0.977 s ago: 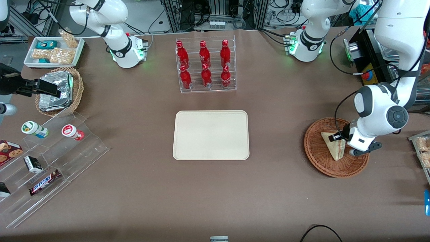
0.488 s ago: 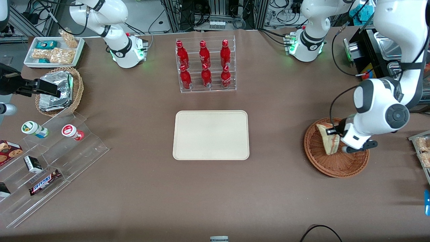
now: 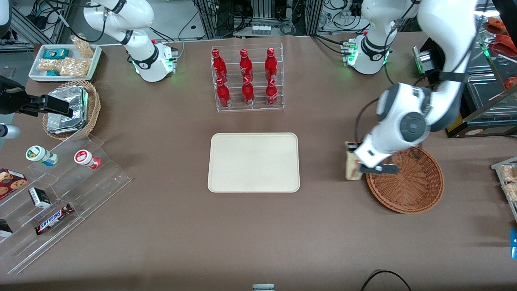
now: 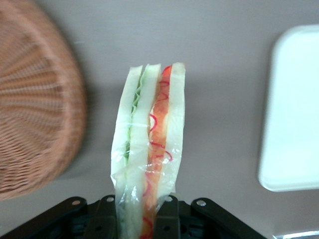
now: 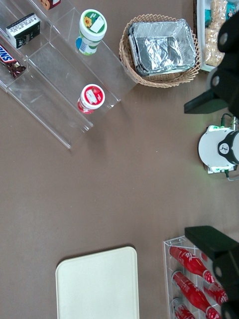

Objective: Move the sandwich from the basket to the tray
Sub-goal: 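Carry the sandwich with the left gripper over the cream tray, then lower the sandwich onto the tray and open the left gripper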

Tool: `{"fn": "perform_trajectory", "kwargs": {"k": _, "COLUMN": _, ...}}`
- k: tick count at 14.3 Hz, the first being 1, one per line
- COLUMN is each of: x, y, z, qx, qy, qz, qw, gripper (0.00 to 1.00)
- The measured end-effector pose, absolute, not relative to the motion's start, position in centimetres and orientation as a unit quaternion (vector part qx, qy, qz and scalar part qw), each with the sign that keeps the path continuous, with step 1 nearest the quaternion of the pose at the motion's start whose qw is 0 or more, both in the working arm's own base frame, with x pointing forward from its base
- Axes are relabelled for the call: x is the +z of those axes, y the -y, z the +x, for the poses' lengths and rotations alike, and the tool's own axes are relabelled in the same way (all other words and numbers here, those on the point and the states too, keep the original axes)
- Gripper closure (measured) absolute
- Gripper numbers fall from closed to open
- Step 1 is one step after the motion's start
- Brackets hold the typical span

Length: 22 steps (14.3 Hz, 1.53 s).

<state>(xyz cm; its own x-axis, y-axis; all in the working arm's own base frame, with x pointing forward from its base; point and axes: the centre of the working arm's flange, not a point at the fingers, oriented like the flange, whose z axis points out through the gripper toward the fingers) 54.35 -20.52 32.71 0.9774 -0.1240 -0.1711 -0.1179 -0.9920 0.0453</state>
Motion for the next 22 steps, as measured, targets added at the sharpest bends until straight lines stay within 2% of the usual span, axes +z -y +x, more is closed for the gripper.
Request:
{"fn": "perform_trajectory", "kwargs": {"k": 4, "x": 32.6, "y": 30.3, "z": 51.7, "qx": -0.080, "qy": 0.124, "qz": 0.989, "qw": 0.009, "gripper": 0.84}}
{"fn": "perform_trajectory", "kwargs": {"k": 8, "x": 30.2, "y": 40.6, "z": 50.0, "qx": -0.038, "qy": 0.080, "qz": 0.994, "qw": -0.062, "gripper": 0.84}}
{"fn": "perform_trajectory", "kwargs": {"k": 12, "x": 28.6, "y": 48.4, "z": 47.9, "qx": -0.037, "qy": 0.043, "qz": 0.995, "qw": -0.084, "gripper": 0.84}}
{"fn": "perform_trajectory", "kwargs": {"k": 20, "x": 24.5, "y": 54.7, "z": 47.0, "qx": -0.036, "qy": -0.030, "qz": 0.998, "qw": -0.051, "gripper": 0.81}}
{"fn": "perform_trajectory", "kwargs": {"k": 22, "x": 23.4, "y": 55.1, "z": 46.9, "qx": -0.041, "qy": -0.032, "qz": 0.997, "qw": -0.051, "gripper": 0.77}}
